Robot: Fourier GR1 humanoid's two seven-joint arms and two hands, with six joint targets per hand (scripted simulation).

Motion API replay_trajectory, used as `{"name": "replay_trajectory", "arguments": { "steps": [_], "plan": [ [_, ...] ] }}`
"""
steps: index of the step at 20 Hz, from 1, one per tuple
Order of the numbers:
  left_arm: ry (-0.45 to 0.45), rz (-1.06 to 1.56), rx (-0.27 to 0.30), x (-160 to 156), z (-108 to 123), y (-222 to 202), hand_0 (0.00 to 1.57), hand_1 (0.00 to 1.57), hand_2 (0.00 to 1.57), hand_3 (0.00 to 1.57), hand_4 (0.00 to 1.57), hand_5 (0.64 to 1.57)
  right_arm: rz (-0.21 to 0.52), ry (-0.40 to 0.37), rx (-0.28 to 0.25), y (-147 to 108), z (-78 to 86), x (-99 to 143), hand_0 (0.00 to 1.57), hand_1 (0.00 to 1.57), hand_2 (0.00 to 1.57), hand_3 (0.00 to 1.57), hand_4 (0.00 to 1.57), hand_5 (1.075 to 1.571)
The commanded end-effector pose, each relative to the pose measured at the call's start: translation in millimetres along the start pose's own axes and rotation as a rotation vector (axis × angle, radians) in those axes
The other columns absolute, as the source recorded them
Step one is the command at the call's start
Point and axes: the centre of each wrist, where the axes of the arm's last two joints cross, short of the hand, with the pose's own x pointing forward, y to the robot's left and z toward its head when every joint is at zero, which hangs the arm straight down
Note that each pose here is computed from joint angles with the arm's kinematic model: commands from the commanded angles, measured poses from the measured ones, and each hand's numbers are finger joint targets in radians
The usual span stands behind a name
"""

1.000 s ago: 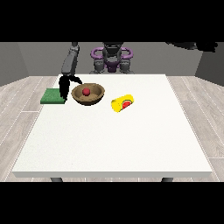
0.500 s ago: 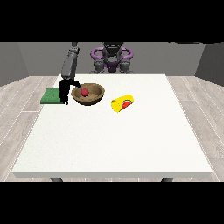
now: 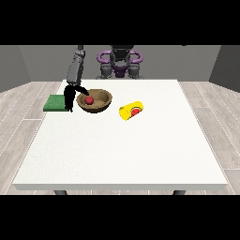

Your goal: Pick the cup and pour the ball into the bowl, then pick the bowl and place it on the pad

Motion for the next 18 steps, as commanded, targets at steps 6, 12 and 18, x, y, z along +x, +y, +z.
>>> {"name": "replay_trajectory", "arguments": {
  "steps": [6,12,18],
  "plan": [
    [-0.052,0.011,-0.016,25.9,-13.1,2.6,0.00,0.00,0.00,0.00,0.00,1.540,-0.003,0.092,-0.037,59.3,-10.5,-17.9,0.00,0.00,0.00,0.00,0.44,1.570],
    [-0.051,0.031,-0.034,22.2,-11.7,1.7,0.00,0.00,0.00,0.00,0.00,1.537,0.080,0.223,-0.143,43.5,9.4,-34.2,1.57,1.57,1.57,0.86,0.87,1.421],
    [-0.008,0.045,-0.018,13.7,-8.3,13.9,0.00,0.00,0.00,0.00,0.00,1.547,0.374,0.212,-0.177,14.1,1.3,-4.7,1.57,1.57,1.57,1.57,1.17,1.457]
  ]
}}
